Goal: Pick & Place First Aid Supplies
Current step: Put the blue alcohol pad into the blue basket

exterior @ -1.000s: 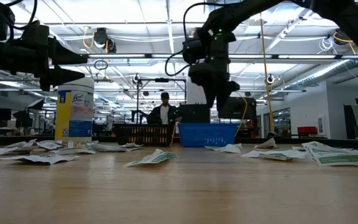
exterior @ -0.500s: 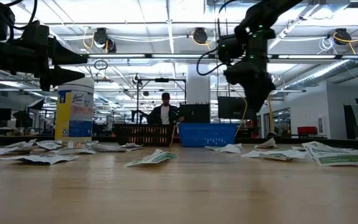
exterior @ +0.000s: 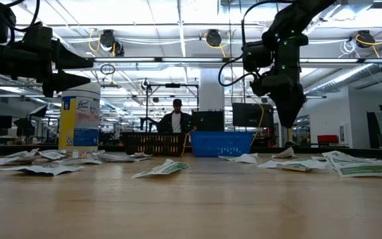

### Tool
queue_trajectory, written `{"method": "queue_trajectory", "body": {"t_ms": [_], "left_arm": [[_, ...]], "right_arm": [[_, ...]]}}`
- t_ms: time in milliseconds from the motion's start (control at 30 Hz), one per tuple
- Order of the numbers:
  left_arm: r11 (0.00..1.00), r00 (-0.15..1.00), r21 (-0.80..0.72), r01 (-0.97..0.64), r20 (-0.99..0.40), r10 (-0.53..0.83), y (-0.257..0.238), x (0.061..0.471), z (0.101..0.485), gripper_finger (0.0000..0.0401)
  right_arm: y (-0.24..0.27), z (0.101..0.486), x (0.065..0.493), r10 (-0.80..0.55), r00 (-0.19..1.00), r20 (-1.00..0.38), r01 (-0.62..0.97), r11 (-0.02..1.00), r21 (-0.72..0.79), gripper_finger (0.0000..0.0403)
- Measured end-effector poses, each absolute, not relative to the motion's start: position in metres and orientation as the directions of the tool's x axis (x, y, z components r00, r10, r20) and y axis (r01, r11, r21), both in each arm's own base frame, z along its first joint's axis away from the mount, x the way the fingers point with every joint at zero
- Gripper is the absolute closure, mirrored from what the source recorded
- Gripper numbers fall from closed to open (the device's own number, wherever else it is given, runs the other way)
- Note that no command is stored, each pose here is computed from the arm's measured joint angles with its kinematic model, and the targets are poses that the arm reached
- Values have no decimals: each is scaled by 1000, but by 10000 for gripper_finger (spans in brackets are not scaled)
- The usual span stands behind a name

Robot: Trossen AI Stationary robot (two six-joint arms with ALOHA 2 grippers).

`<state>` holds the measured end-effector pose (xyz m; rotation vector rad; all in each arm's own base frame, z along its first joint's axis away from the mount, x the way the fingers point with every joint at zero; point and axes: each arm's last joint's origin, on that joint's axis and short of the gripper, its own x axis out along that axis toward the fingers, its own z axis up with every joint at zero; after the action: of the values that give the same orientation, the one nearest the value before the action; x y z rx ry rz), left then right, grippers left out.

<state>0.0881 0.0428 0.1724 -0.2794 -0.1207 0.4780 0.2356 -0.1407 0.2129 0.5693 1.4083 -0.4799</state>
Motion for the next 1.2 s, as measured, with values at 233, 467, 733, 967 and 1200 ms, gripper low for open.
{"method": "queue_trajectory", "body": {"t_ms": [233, 467, 733, 967, 1200], "left_arm": [[851, 882, -293, -436, 49, 469, 43, 88, 172, 95], [851, 882, -293, -436, 49, 469, 43, 88, 172, 95], [851, 882, -293, -436, 49, 469, 43, 88, 172, 95], [851, 882, -293, -436, 50, 469, 43, 88, 172, 95], [851, 882, -293, -437, 49, 469, 43, 88, 172, 95]], "right_arm": [[-124, 189, 238, 26, 118, -993, 551, 830, 87, 232], [-114, 169, 238, 11, 146, -989, 495, 865, 83, 234], [-117, 148, 242, -26, 122, -992, 484, 874, 37, 234], [-119, 143, 244, -34, 113, -993, 466, 885, 23, 294], [-118, 143, 244, -33, 111, -993, 470, 883, 23, 391]]}}
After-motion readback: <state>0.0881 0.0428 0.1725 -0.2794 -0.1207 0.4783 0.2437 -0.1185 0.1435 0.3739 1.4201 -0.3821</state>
